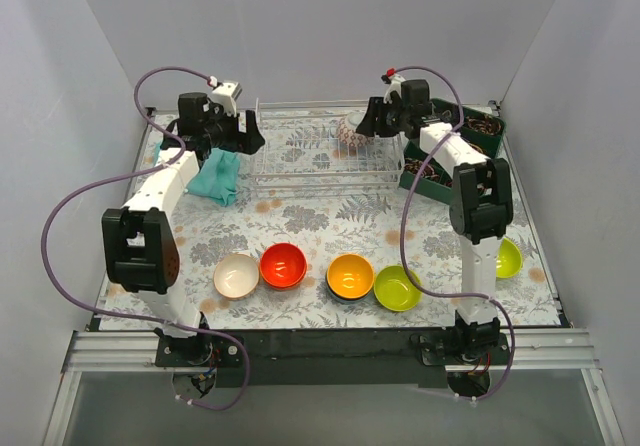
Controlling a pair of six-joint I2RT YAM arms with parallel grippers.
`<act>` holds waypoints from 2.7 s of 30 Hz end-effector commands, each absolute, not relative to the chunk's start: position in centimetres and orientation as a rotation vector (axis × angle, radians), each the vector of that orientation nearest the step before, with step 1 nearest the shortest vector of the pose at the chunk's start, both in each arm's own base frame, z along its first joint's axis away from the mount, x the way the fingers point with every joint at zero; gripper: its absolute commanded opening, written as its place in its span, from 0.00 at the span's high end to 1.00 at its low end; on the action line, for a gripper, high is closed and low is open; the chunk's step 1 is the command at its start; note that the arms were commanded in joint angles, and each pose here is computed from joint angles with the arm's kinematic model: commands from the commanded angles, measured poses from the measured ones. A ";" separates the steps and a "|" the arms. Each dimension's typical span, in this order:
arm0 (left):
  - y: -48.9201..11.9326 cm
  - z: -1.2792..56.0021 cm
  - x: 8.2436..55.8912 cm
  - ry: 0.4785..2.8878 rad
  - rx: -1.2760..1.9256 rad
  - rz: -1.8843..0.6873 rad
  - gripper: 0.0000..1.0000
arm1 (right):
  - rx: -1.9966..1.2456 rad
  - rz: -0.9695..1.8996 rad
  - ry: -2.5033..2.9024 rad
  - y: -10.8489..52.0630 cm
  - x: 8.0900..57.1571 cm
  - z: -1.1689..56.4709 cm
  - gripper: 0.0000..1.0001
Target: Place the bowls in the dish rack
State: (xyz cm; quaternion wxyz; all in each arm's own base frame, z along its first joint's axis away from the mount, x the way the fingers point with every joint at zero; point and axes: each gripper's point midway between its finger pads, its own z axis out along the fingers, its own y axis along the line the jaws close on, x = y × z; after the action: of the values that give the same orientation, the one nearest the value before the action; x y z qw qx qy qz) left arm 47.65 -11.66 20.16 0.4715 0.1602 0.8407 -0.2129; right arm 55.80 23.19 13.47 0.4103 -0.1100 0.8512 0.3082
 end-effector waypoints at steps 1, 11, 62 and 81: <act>-9.6 26.9 48.5 1.871 0.315 -0.372 0.18 | -0.443 0.637 1.904 21.0 54.0 24.2 0.44; -7.7 29.7 44.9 1.780 0.218 -0.285 0.18 | -0.718 0.625 1.910 20.5 43.3 25.5 0.44; 13.8 22.8 38.4 2.162 -0.360 -0.159 0.14 | -2.292 0.748 0.887 51.4 10.9 17.2 0.54; 15.4 24.8 37.8 2.104 -0.394 -0.191 0.13 | -2.447 0.694 0.942 52.9 8.1 9.2 0.58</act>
State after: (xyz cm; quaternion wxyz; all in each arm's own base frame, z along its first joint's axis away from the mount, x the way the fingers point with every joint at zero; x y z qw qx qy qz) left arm 37.99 15.83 22.43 0.4545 -0.1733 0.8706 -0.0733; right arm 7.03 52.43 10.11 0.2098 -0.8809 0.3292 0.2675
